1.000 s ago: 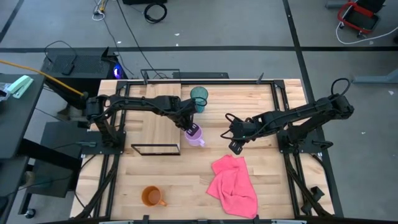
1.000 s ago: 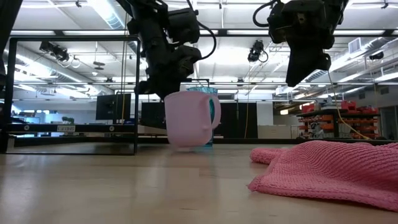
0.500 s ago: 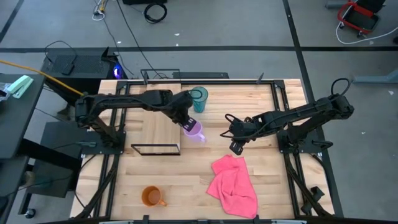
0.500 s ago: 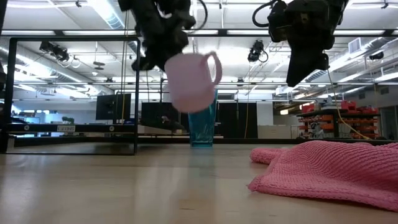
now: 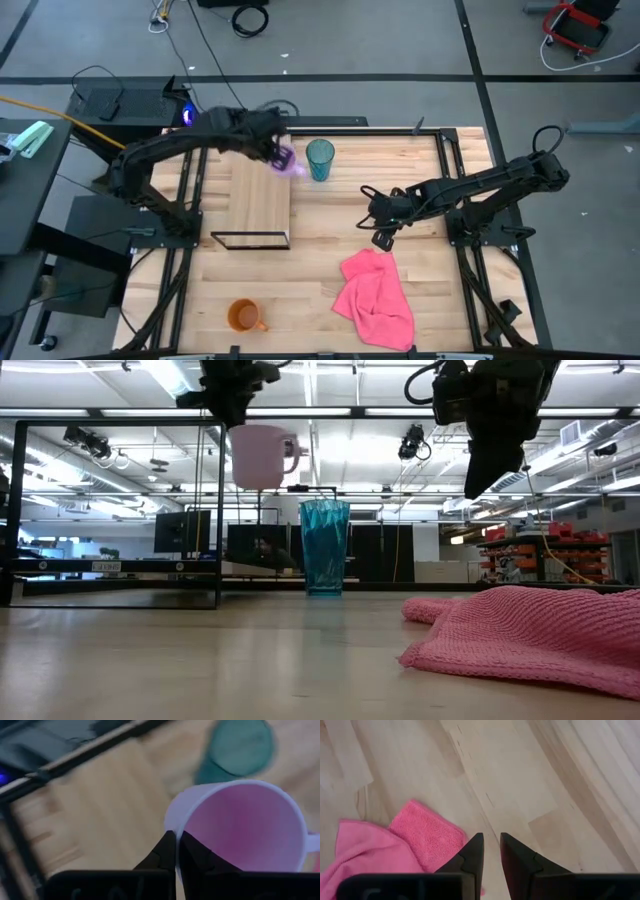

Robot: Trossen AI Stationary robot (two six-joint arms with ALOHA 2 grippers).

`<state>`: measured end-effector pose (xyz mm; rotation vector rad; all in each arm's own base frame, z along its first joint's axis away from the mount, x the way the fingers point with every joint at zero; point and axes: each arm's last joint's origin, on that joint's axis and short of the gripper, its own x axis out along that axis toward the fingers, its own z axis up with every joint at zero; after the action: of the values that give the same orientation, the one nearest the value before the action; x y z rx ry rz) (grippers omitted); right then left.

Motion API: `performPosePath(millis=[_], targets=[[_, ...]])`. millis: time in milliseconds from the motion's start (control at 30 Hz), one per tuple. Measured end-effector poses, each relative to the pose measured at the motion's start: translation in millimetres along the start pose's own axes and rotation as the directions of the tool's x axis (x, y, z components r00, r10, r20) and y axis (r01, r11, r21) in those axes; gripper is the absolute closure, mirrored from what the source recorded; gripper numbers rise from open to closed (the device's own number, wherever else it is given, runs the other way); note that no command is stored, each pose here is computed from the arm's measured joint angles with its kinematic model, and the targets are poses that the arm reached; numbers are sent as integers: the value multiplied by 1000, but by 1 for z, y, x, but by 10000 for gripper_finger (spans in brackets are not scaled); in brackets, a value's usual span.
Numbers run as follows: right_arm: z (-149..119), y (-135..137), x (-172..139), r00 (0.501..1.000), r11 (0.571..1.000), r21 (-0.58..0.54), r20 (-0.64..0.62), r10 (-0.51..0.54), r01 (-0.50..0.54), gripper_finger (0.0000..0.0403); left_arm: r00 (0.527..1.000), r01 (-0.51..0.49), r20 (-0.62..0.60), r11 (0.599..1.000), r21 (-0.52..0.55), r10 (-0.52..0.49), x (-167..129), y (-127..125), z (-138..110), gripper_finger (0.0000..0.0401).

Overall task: Stack small to large cups/mugs on shelf
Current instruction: Put the pink mug on the shelf

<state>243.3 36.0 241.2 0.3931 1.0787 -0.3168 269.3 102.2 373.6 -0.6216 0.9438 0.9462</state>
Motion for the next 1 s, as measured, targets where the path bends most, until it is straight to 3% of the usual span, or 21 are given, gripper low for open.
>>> performPosePath(millis=[267,633,733,1000], targets=[[0,0,0,1000,999,-43,0,0,0,331,985,-167,-70,973,-159,157,10,51,25,389],[0,0,0,1000,998,-63,1,0,0,331,988,-100,-133,975,-201,74,40,100,49,389],[0,0,0,1000,998,-59,2,1,-1,331,982,-69,-187,978,-196,31,63,110,45,389],[2,0,0,1000,999,-43,15,9,-8,332,975,-70,-221,982,-174,31,105,122,30,389]])
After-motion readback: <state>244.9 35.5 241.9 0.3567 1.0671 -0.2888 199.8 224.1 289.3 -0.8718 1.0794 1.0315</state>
